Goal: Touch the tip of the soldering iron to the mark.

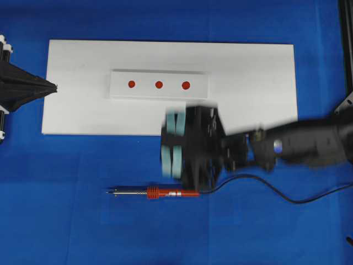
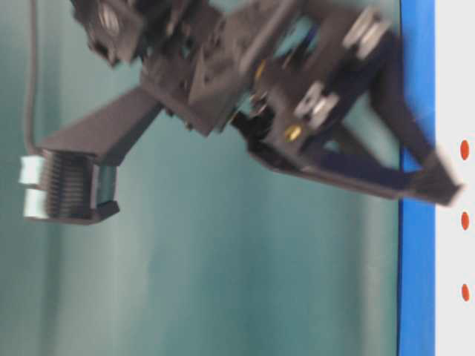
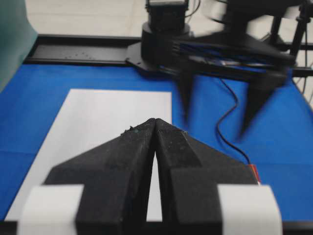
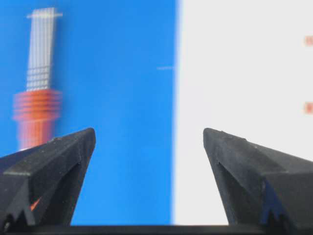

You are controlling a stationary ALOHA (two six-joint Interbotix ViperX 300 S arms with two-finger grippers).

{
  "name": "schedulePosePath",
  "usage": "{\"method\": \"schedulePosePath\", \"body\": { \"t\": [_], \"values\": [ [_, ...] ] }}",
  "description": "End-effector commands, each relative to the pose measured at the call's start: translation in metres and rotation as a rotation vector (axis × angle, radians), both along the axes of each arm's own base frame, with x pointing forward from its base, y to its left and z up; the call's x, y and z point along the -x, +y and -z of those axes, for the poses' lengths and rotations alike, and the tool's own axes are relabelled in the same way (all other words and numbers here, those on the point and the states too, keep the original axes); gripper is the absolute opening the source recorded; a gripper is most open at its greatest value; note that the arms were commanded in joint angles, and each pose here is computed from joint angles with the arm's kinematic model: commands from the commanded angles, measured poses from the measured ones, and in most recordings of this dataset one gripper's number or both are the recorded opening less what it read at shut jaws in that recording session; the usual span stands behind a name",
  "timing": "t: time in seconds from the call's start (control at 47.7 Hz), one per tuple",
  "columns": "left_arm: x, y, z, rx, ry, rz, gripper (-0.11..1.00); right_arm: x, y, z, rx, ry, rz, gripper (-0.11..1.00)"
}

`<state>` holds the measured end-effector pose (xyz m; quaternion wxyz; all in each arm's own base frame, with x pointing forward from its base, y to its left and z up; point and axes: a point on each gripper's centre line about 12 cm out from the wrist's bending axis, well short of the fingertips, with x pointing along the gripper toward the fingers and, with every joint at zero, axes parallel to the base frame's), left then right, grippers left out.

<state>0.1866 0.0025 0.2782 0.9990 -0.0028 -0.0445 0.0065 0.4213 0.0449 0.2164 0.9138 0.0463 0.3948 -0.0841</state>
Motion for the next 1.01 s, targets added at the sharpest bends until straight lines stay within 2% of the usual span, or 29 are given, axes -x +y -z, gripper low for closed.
{"method": "schedulePosePath", "body": {
  "t": [0.0, 0.084, 0.189, 0.294, 0.419, 0.65, 0.985],
  "values": [
    [-0.001, 0.000, -0.005, -0.003, -0.014, 0.002, 0.00, 0.002, -0.026, -0.022, 0.019, -0.057, 0.025, 0.86],
    [-0.001, 0.000, -0.005, -0.002, -0.014, 0.002, 0.00, 0.004, -0.051, -0.025, 0.044, -0.067, 0.049, 0.86],
    [-0.001, 0.000, -0.005, -0.003, -0.014, 0.002, 0.00, 0.005, -0.067, -0.026, 0.058, -0.081, 0.062, 0.86],
    [-0.001, 0.000, -0.004, -0.002, -0.011, 0.002, 0.00, 0.008, -0.069, -0.028, 0.057, -0.097, 0.056, 0.86],
    [-0.001, 0.000, -0.004, -0.002, -0.012, 0.002, 0.00, 0.022, -0.066, -0.040, 0.057, -0.124, 0.048, 0.85],
    [-0.001, 0.000, -0.005, 0.000, -0.017, 0.002, 0.00, 0.082, -0.064, -0.071, 0.050, -0.235, 0.033, 0.85],
    [0.000, 0.000, -0.006, 0.000, -0.023, 0.002, 0.00, 0.175, -0.060, -0.088, 0.033, -0.434, -0.003, 0.85]
  ]
}}
